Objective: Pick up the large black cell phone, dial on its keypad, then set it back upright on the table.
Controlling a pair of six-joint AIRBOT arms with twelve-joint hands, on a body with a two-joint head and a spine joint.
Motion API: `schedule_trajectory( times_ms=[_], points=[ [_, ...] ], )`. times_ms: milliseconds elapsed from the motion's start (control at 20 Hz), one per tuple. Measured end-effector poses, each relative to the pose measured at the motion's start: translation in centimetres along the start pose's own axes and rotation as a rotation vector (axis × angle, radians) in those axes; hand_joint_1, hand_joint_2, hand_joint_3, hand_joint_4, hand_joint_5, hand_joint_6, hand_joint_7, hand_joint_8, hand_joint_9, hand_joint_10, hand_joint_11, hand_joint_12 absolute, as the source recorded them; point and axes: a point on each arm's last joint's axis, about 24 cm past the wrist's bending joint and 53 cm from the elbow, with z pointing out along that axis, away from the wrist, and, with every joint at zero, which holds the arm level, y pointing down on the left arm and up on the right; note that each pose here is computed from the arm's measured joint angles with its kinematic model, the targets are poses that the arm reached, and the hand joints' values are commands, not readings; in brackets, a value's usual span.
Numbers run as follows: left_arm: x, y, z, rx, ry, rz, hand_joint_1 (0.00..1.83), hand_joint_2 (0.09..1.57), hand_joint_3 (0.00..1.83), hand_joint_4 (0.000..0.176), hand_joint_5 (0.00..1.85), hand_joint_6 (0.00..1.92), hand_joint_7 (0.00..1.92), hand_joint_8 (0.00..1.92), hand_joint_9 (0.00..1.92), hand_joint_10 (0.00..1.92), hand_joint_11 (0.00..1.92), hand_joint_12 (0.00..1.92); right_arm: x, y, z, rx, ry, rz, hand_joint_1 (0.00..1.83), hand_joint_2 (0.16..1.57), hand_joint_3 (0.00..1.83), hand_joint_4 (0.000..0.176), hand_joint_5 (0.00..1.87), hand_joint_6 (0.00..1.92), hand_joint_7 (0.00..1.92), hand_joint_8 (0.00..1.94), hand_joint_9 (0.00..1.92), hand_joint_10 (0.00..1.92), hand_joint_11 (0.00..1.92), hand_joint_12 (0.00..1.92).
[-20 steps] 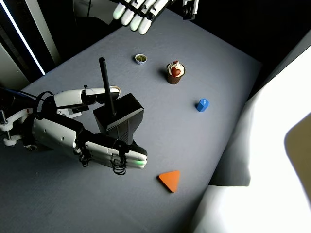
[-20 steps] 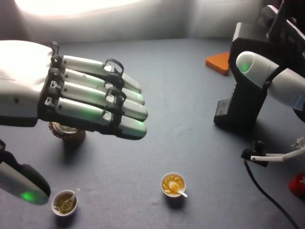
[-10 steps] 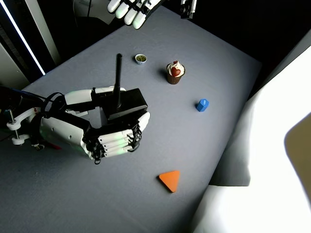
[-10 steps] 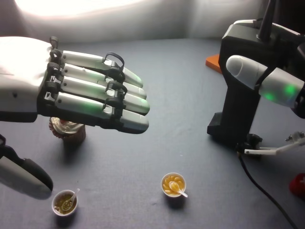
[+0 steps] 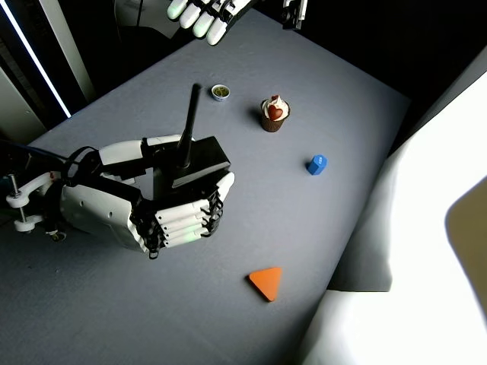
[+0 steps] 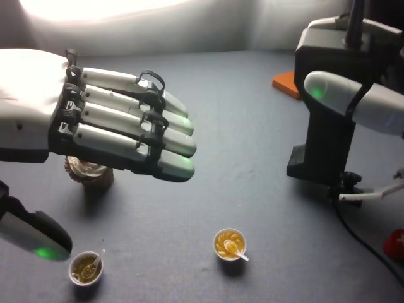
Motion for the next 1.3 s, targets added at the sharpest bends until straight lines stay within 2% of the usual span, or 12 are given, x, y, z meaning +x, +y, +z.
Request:
schedule_trajectory(
  times_ms=[50,150,200,250,300,450,600,800,1050,1100,1200,1300],
  points=[
    [0.0,0.0,0.0,0.0,0.0,0.0,0.64,1.23,0.0,0.001,0.3,0.0,0.55,0.03,0.63,0.12,0.15,1.13,0.2,0.4,0.0,-0.005,0.015,-0.01,1.49,1.11,0.0,0.0,0.95,0.85,0.88,0.99,0.97,1.05,0.89,1.54],
    [0.0,0.0,0.0,-0.002,-0.002,0.0,0.87,1.15,0.0,0.051,0.32,0.0,0.87,0.02,0.86,0.6,0.48,1.48,1.0,1.5,0.0,-0.033,0.044,-0.014,1.48,1.17,0.0,0.0,0.82,1.07,0.74,1.15,0.79,1.25,0.77,1.63],
    [-0.1,0.2,0.0,-0.007,-0.003,0.0,1.01,1.13,0.0,0.058,0.29,0.0,1.0,0.04,0.84,0.95,0.61,1.61,1.6,2.3,0.0,-0.056,0.055,-0.007,1.48,1.17,0.0,0.0,0.83,1.08,0.72,1.17,0.77,1.27,0.76,1.63],
    [-0.1,0.3,0.0,-0.011,-0.003,0.0,1.01,1.13,0.0,0.058,0.29,0.0,1.0,0.04,0.84,0.95,0.61,1.61,1.9,3.1,-0.1,-0.08,0.064,-0.004,1.48,1.17,0.0,0.0,0.83,1.08,0.72,1.17,0.77,1.27,0.76,1.63],
    [-0.1,0.4,0.0,-0.015,-0.003,0.001,1.31,1.16,0.02,0.054,0.23,0.0,0.85,1.18,0.74,1.56,0.63,1.9,2.3,3.9,-0.2,-0.101,0.073,0.0,1.49,1.11,0.0,0.0,1.02,0.81,0.86,1.01,0.9,1.11,0.91,1.5],
    [-0.4,1.2,0.0,-0.051,-0.015,0.002,1.33,1.2,0.01,0.057,0.19,0.0,0.77,1.39,0.72,1.89,0.67,1.92,2.2,5.9,-0.3,-0.137,0.072,-0.005,1.49,1.11,0.0,0.0,0.98,0.88,0.85,1.04,0.86,1.16,0.91,1.49],
    [-0.6,2.2,-0.1,-0.092,-0.025,0.002,1.32,1.25,0.02,0.059,0.15,0.0,0.69,1.52,0.68,1.92,0.65,1.92,2.3,7.7,-0.3,-0.179,0.057,0.007,1.49,1.12,0.0,0.0,1.0,0.88,0.83,1.05,0.85,1.16,0.88,1.52],
    [-2.3,4.5,-0.5,-0.191,-0.097,-0.004,1.33,1.22,0.0,0.046,0.15,0.0,0.75,1.43,0.72,1.92,0.67,1.92,4.3,10.5,-0.9,-0.236,0.085,0.048,1.47,1.19,0.0,0.0,0.82,1.13,0.7,1.2,0.71,1.32,0.72,1.65],
    [-3.7,6.1,0.2,-0.255,-0.171,-0.014,1.33,1.21,0.0,0.038,0.11,0.0,0.76,1.41,0.7,1.92,0.69,1.92,5.2,12.7,-1.2,-0.276,0.09,0.073,1.48,1.19,0.0,0.0,0.81,1.13,0.71,1.19,0.72,1.32,0.74,1.64],
    [-4.0,6.2,0.4,-0.26,-0.189,-0.012,1.33,1.22,0.0,0.039,0.13,0.01,0.74,1.44,0.7,1.92,0.7,1.92,5.4,12.9,-1.3,-0.28,0.091,0.079,1.48,1.15,0.0,0.0,0.93,0.99,0.78,1.12,0.78,1.25,0.83,1.56],
    [-5.2,6.2,0.6,-0.268,-0.252,-0.021,1.34,1.21,0.0,0.037,0.12,0.0,0.77,1.39,0.69,1.92,0.69,1.92,5.8,12.9,-1.5,-0.274,0.093,0.088,1.47,1.19,0.0,0.0,0.82,1.13,0.69,1.22,0.69,1.35,0.75,1.62],
    [-6.2,6.6,0.5,-0.286,-0.301,-0.039,1.34,1.21,0.0,0.05,0.12,0.0,0.77,1.39,0.66,1.92,0.66,1.92,6.2,12.8,-1.7,-0.267,0.096,0.097,1.49,1.12,0.0,0.0,0.98,0.89,0.84,1.07,0.84,1.19,0.89,1.5]
  ],
)
